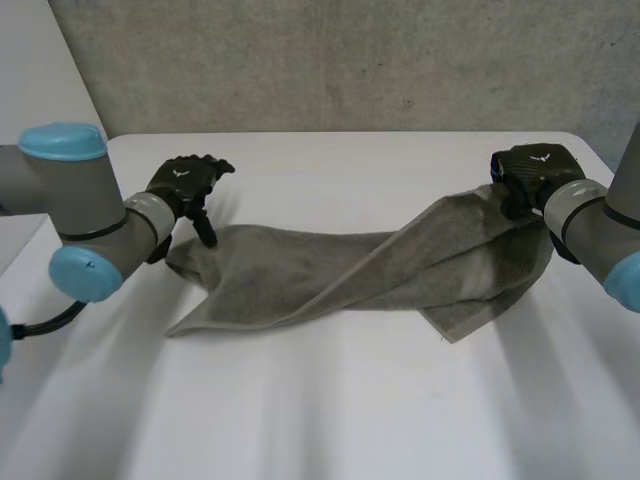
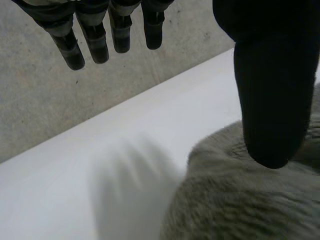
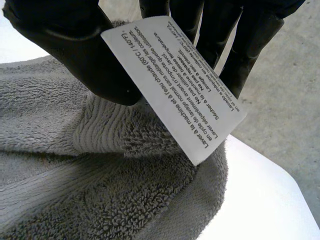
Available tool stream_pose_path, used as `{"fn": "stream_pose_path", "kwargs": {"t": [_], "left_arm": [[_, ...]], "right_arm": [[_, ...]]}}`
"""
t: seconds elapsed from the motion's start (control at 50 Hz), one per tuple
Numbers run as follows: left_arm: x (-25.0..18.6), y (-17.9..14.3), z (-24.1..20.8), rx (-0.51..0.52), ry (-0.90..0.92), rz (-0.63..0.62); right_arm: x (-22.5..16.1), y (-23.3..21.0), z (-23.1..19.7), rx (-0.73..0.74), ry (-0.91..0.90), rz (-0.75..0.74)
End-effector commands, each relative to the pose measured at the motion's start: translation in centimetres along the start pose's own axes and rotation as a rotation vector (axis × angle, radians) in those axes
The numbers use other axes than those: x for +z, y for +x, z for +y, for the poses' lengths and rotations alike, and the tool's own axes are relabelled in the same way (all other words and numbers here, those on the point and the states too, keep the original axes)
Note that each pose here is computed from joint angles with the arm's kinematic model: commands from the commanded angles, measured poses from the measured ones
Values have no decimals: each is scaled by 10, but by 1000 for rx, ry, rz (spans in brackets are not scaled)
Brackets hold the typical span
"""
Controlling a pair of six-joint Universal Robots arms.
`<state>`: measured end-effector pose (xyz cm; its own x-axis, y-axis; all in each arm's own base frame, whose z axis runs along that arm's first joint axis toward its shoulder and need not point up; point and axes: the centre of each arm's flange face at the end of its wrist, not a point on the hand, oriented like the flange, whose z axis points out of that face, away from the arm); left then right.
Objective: Fold the laundry
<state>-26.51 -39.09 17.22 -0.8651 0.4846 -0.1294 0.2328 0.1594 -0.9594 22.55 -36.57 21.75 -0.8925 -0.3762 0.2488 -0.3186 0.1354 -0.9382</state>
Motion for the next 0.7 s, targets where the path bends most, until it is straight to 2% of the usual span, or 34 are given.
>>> {"fn": "stream_pose_path", "kwargs": {"t": [0.02,0.04,0.08,0.16,0.3,0.44,0.7], "left_arm": [[-62,7,-21,-2,-37,11],[-62,7,-21,-2,-37,11],[-97,16,-24,-1,-45,33],[-124,27,-24,18,-22,74],[-152,42,12,148,-92,127],[-148,47,40,188,-165,155],[-114,44,68,101,-133,117]], "right_arm": [[1,-2,7,-2,-24,-7],[1,-2,9,-1,-30,-9],[2,-3,11,-4,-34,-10],[1,-4,14,-3,-42,-12],[0,-5,17,-1,-54,-19],[-1,-6,19,0,-62,-23],[-3,-8,22,1,-71,-29]]}}
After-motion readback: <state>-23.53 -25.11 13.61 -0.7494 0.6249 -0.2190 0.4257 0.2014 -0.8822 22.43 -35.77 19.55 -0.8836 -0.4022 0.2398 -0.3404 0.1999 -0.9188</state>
